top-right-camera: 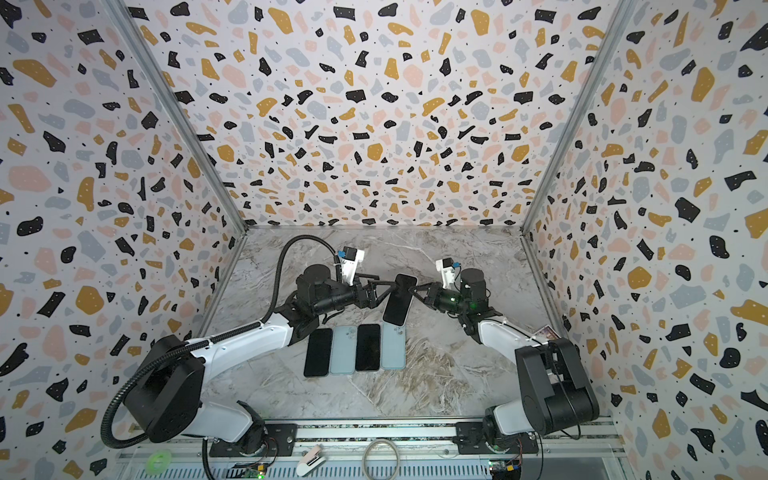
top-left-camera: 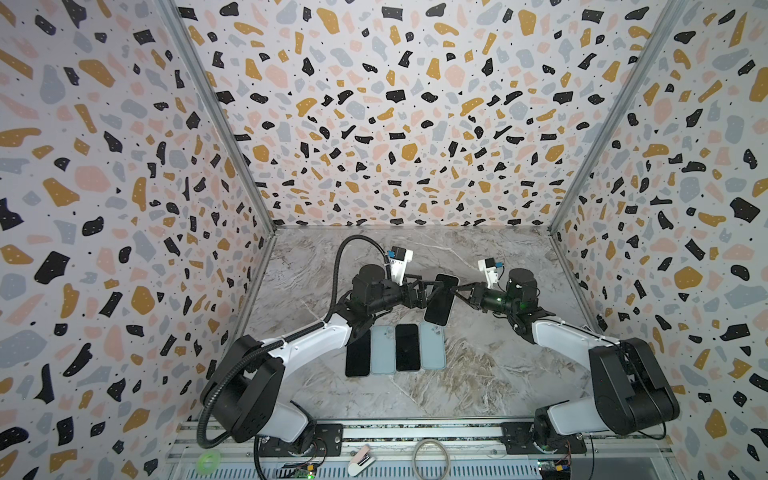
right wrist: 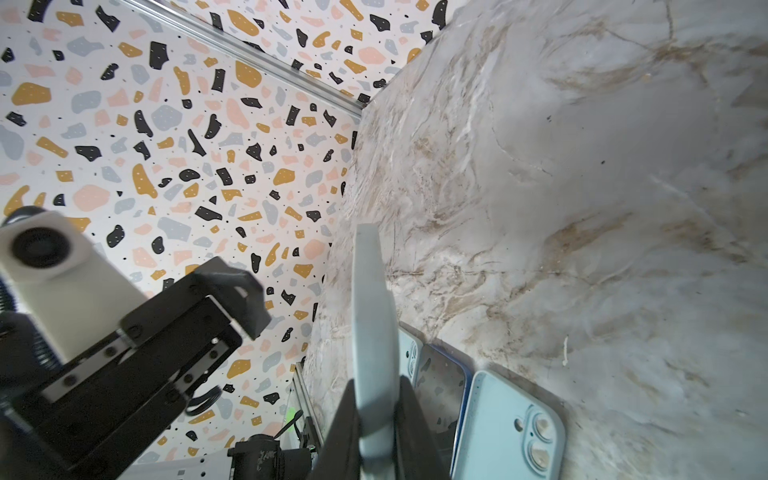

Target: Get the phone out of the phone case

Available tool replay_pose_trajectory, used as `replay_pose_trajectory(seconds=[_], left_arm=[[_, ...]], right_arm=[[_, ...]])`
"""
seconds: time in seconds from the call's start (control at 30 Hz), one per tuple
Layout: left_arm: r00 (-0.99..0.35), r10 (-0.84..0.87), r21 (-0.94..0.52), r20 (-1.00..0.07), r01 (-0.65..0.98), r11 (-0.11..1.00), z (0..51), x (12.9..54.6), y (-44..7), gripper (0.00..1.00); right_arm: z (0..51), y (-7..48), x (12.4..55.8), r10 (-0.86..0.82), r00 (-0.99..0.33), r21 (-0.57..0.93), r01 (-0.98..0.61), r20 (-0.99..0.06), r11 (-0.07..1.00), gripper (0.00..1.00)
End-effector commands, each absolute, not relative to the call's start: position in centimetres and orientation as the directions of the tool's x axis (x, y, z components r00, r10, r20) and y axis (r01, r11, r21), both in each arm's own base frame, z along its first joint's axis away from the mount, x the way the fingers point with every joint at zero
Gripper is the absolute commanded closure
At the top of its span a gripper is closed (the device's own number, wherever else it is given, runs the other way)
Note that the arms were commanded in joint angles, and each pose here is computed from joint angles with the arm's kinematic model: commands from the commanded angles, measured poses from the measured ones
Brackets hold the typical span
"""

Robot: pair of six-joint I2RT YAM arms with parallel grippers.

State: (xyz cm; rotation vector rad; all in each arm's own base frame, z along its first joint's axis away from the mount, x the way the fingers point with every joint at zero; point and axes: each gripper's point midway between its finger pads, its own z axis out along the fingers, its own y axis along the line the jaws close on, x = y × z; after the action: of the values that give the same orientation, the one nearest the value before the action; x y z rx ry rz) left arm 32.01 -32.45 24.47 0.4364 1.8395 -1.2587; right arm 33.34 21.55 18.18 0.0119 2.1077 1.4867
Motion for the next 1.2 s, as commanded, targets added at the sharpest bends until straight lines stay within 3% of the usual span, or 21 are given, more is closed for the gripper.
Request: replay_pose_trajectory(seconds=[0.0,0.23,0.47,0.67,0.9,1.17], left_arm=[[-0.581,-0.219,-0.621,-0.784,0.725,0.297,26.8,31.5,-32.6,0.00],[-0.659,-0.236,-0.690,-0.714,0.719,0.080,27.3,30.7,-33.5,0.00],[-0.680,-0.220,-0.705,-0.699,0.707,0.052,26.4,30.7,-33.8,0.00],[-0.702,-0.222,-0.712,-0.677,0.701,-0.042,27.4,29.9,-34.0,0.15],[-0.709,-0.205,-0.718,-0.675,0.695,-0.040,27.0,29.8,-34.1,0.34],[-0.719,-0.190,-0.726,-0.668,0.686,-0.046,26.7,29.8,-34.3,0.47]], right_arm=[[23.4,21.7,32.9,0.294,-0.807,0.851,-0.431,-0.512,0.299,1.00],[26.0,21.5,31.8,0.277,-0.806,0.850,-0.473,-0.523,0.232,1.00],[27.4,21.7,30.8,0.262,-0.805,0.847,-0.500,-0.532,0.181,1.00],[27.9,21.8,30.6,0.250,-0.805,0.843,-0.513,-0.538,0.164,1.00],[28.1,22.0,30.6,0.233,-0.805,0.838,-0.524,-0.545,0.150,1.00],[28.1,22.2,30.6,0.225,-0.806,0.836,-0.530,-0.548,0.141,1.00]])
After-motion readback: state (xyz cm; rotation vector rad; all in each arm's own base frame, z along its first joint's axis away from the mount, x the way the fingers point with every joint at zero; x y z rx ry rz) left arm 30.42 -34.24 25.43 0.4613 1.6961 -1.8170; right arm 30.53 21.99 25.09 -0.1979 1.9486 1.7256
